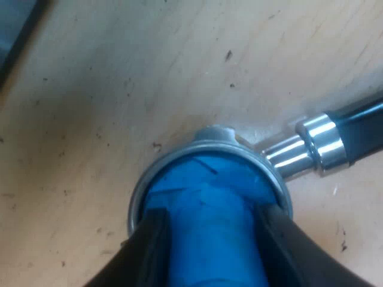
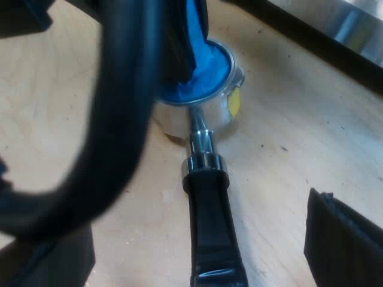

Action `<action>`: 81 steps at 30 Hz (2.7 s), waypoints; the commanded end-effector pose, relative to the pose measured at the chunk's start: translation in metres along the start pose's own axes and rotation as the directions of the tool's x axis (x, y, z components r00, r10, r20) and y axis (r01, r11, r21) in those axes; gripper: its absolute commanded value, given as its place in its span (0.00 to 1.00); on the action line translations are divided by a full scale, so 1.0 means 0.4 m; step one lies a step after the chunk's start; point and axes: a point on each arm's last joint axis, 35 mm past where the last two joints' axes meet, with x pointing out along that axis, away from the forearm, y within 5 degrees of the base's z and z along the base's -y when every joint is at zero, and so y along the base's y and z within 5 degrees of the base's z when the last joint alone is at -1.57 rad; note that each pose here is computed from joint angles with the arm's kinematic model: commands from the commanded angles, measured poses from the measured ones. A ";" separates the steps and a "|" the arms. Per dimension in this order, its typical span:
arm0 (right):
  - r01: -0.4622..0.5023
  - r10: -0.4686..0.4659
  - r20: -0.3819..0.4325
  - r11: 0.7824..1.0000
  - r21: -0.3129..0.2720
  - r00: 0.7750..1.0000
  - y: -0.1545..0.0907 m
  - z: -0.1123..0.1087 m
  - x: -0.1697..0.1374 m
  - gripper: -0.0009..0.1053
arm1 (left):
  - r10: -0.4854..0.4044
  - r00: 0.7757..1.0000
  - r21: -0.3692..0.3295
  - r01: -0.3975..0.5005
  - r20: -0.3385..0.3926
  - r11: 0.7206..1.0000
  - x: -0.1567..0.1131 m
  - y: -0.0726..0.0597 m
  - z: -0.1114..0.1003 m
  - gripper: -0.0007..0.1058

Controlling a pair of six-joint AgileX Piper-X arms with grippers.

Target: Grind coffee beans and then tamp

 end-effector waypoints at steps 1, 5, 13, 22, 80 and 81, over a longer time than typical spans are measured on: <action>0.005 -0.005 0.019 1.000 0.008 1.000 -0.001 0.007 -0.002 0.71 | -0.026 0.994 -0.015 0.024 -0.103 1.000 0.045 0.005 -0.029 0.01; 0.005 -0.005 0.019 1.000 0.008 1.000 -0.001 0.007 -0.002 0.71 | -0.029 0.992 -0.019 0.027 -0.126 0.999 0.056 0.006 -0.033 0.01; 0.005 -0.005 0.019 1.000 0.008 1.000 -0.001 0.007 -0.002 0.71 | -0.029 0.992 -0.019 0.027 -0.125 0.999 0.057 0.006 -0.032 0.01; 0.005 -0.005 0.019 1.000 0.008 1.000 -0.001 0.007 -0.002 0.71 | -0.028 0.990 -0.021 0.025 -0.142 0.999 0.063 0.008 -0.045 0.01; -0.144 0.151 0.098 0.986 -0.081 0.984 0.008 0.211 0.021 0.71 | 0.113 0.993 -0.486 -0.082 0.033 0.870 -0.249 0.197 -0.160 0.01; -0.144 0.152 0.101 0.986 -0.081 0.983 0.009 0.212 0.024 0.71 | 0.114 0.993 -0.491 -0.084 0.033 0.867 -0.247 0.200 -0.163 0.01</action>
